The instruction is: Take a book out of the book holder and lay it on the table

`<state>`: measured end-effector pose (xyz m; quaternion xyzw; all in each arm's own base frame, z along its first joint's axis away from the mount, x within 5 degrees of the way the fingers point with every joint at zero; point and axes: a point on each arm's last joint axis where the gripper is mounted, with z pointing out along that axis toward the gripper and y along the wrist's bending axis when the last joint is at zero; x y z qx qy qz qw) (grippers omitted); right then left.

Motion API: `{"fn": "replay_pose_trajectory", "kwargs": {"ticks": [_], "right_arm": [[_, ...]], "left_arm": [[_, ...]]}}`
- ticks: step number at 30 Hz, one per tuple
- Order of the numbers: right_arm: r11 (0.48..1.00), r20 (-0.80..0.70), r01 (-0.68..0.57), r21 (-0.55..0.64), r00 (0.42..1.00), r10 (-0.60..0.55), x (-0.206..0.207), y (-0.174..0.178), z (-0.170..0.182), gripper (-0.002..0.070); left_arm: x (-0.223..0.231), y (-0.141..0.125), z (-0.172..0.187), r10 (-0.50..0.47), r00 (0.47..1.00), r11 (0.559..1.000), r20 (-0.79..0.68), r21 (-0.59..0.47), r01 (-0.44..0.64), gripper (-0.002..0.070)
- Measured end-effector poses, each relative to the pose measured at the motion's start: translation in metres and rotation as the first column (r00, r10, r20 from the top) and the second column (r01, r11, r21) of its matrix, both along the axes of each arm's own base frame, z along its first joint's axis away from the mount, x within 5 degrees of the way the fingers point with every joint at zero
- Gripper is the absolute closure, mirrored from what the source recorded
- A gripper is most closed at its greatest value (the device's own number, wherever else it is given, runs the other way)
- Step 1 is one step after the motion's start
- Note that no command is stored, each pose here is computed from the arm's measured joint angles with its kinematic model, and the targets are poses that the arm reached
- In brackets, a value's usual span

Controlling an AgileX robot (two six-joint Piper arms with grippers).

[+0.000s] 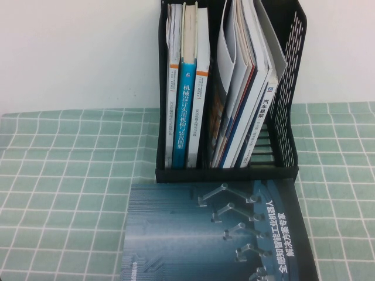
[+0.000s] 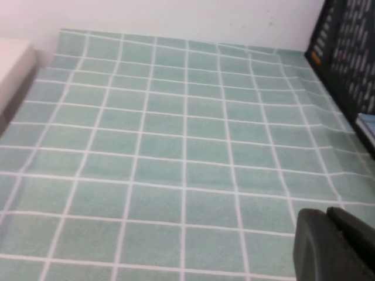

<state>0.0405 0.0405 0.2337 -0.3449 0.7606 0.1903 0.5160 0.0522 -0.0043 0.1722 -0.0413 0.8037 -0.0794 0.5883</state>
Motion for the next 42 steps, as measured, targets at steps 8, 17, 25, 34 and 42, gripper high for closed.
{"fn": "replay_pose_trajectory", "kwargs": {"ticks": [8,17,25,34,42], "right_arm": [[1.0,0.0,0.0,0.0,1.0,0.0,0.0,0.0,0.0,0.0673],[1.0,0.0,0.0,0.0,1.0,0.0,0.0,0.0,0.0,0.0673],[1.0,0.0,0.0,0.0,1.0,0.0,0.0,0.0,0.0,0.0673],[1.0,0.0,0.0,0.0,1.0,0.0,0.0,0.0,0.0,0.0673],[1.0,-0.001,0.0,-0.001,1.0,0.0,0.0,0.0,-0.0005,0.0674]], "left_arm": [[0.0001,0.001,0.0,0.004,1.0,1.0,0.002,0.026,-0.004,0.0678],[0.0002,0.0033,0.0,0.044,0.999,0.998,0.003,0.034,-0.044,0.0678],[0.0001,0.0023,0.0,0.043,0.999,0.999,0.0,0.0,-0.043,0.0678],[0.0001,0.0016,0.0,0.042,0.999,0.999,-0.002,-0.02,-0.042,0.0678],[0.0001,0.0016,0.0,0.042,0.999,0.999,-0.002,-0.02,-0.042,0.0678]]}}
